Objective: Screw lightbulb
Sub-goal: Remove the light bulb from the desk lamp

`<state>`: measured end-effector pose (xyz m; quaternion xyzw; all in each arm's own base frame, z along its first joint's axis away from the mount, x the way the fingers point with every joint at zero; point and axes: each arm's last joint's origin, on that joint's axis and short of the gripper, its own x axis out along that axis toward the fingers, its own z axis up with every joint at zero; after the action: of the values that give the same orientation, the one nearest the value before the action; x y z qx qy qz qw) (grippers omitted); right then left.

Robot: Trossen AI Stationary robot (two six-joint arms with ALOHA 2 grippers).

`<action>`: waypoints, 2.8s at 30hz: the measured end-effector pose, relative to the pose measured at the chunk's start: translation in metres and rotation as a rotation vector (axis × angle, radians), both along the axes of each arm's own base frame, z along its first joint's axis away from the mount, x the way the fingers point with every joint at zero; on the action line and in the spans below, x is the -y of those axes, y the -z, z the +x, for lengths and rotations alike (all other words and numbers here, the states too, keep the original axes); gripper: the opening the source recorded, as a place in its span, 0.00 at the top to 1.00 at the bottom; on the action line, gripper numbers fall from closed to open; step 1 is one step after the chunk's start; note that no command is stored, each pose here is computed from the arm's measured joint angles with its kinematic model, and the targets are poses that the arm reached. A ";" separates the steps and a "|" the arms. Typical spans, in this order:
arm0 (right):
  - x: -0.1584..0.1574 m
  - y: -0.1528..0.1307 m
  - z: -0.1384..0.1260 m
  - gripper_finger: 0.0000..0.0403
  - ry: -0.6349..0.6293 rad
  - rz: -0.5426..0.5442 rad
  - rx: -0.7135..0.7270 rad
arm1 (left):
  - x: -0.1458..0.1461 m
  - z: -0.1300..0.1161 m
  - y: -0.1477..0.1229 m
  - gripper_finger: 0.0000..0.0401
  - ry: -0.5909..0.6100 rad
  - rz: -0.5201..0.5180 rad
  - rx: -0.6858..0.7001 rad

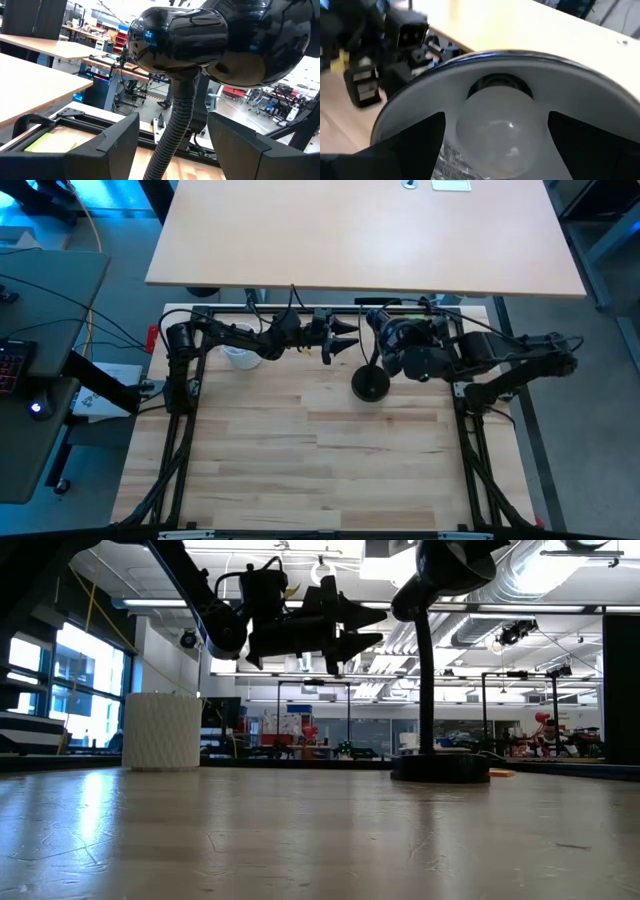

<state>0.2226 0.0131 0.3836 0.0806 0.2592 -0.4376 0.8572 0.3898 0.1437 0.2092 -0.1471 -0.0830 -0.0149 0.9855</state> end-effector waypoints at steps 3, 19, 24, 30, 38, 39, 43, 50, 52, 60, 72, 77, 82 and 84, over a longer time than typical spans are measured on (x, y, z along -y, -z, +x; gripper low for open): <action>0.002 0.001 0.001 0.13 -0.067 -0.059 -0.103 | 0.000 0.000 0.000 0.43 0.000 0.000 0.000; 0.008 0.002 -0.001 0.24 -0.564 -0.530 -0.848 | 0.000 0.000 0.000 0.43 0.001 0.000 0.000; 0.009 0.003 -0.005 0.24 -0.611 -0.616 -1.016 | 0.000 0.000 0.000 0.43 0.001 -0.002 -0.004; 0.010 0.003 -0.005 0.24 -0.524 -0.565 -0.917 | 0.000 0.000 0.001 0.43 0.000 -0.005 -0.013; 0.010 0.002 -0.008 0.24 -0.361 -0.405 -0.674 | 0.000 0.000 0.001 0.43 0.001 -0.006 -0.015; 0.010 0.003 -0.009 0.24 -0.340 -0.377 -0.643 | 0.000 0.000 0.001 0.43 0.001 -0.006 -0.015; 0.010 0.002 -0.014 0.24 -0.250 -0.246 -0.486 | 0.000 0.000 0.002 0.43 0.001 -0.006 -0.016; 0.009 -0.003 -0.025 0.24 -0.133 -0.003 -0.214 | 0.000 0.000 0.002 0.43 0.001 -0.008 -0.020; 0.008 -0.004 -0.027 0.24 -0.108 0.068 -0.152 | 0.000 0.000 0.002 0.43 0.001 -0.009 -0.021; 0.004 -0.006 -0.022 0.24 -0.053 0.310 0.063 | 0.000 0.000 0.002 0.43 -0.004 -0.009 -0.020; 0.019 -0.005 -0.020 0.24 0.129 0.250 0.129 | 0.000 0.000 0.002 0.43 -0.004 -0.009 -0.020; 0.021 -0.003 -0.007 0.24 0.100 0.214 0.121 | 0.000 0.000 0.002 0.43 -0.004 -0.009 -0.020; 0.021 -0.001 0.000 0.24 0.061 0.163 0.074 | 0.000 0.000 0.002 0.43 -0.004 -0.007 -0.021; 0.022 0.000 0.000 0.24 0.047 0.137 0.038 | 0.000 0.000 0.002 0.43 -0.004 -0.007 -0.020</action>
<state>0.2221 -0.0084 0.3840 0.1535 0.2704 -0.4373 0.8439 0.3902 0.1438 0.2072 -0.1507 -0.0734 -0.0111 0.9858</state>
